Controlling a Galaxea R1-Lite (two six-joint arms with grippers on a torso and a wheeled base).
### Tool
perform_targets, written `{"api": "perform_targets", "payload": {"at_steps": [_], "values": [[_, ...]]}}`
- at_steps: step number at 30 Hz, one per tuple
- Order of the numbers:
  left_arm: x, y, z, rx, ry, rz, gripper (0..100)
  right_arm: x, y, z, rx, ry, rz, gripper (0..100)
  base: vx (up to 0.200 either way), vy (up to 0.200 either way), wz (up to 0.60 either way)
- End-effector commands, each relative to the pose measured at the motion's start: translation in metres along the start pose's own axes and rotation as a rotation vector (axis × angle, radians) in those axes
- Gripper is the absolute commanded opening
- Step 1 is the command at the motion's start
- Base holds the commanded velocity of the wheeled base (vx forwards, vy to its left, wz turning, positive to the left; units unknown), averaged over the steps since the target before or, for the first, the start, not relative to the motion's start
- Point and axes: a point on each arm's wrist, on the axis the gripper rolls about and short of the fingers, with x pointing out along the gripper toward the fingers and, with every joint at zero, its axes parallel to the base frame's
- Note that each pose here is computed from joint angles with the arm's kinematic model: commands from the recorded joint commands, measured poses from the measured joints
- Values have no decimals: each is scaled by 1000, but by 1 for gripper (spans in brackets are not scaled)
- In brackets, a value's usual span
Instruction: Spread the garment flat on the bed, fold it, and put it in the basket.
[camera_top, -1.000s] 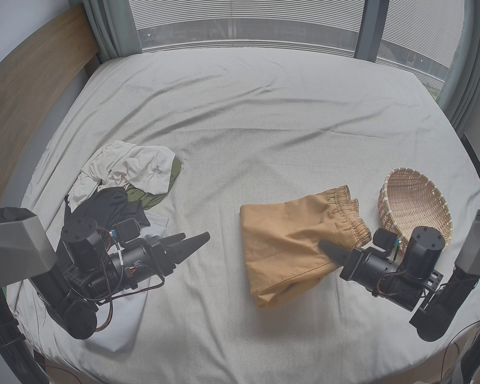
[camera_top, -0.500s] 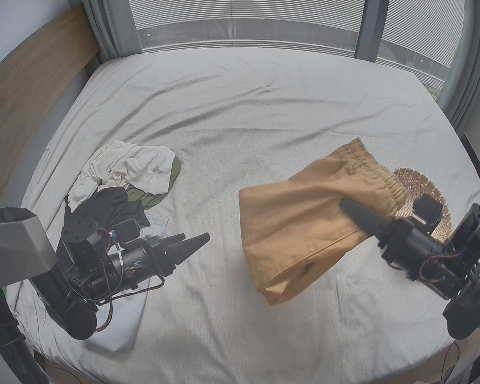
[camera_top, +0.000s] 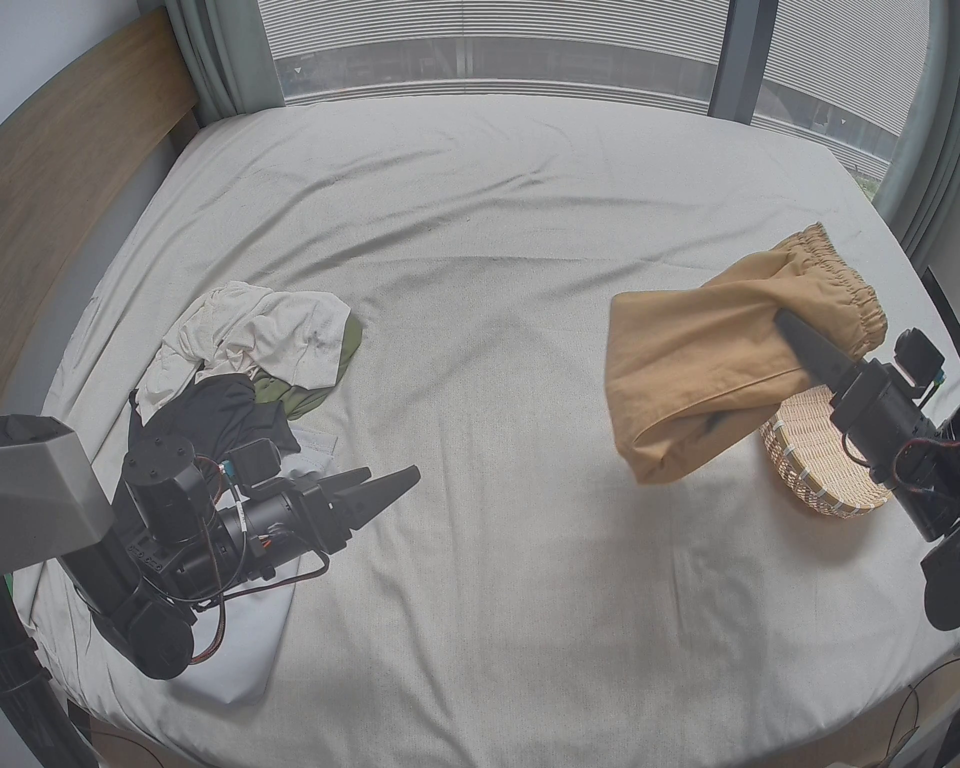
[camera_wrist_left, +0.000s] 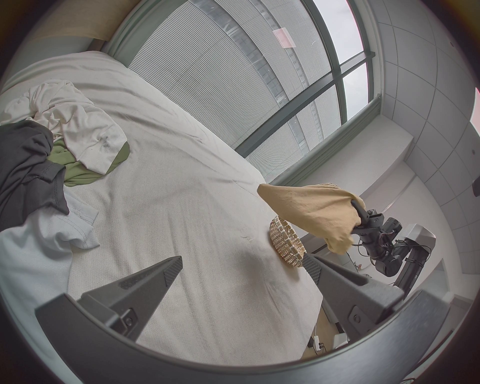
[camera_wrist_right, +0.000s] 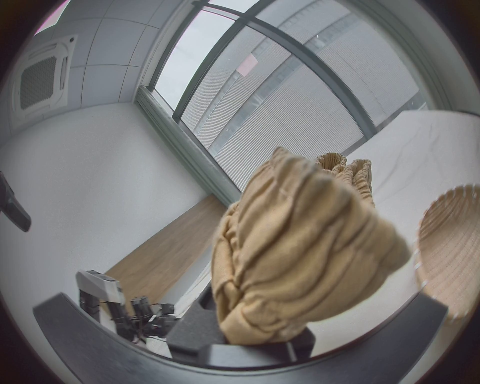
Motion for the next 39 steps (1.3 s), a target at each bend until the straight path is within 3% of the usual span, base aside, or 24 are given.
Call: {"api": "perform_targets", "payload": {"at_steps": [1,7,14,22,31,32,39], "values": [[0,1,0,-2,1,3,100,-2,-15,12,-69,-43,-61,0,0,0,0],[0,1,0,-1,-1,1,100,-8,-34,18,-163,-54,-144,0,0,0,0],[0,0,0,-1,-2,2,100,-20,-84,28,-311,-53,-342,0,0,0,0],[0,0,0,0,-2,0,100,-35,-116,41,-413,-40,-482,0,0,0,0],[0,0,1,-1,-3,0,100,-44,-126,39,-402,14,-544,0,0,0,0],[0,0,1,-1,-3,0,100,-45,-127,39,-404,18,-550,100,0,0,0],[-2,-4,7,13,-23,-12,100,-58,-125,41,-427,72,-598,100,0,0,0]]}}
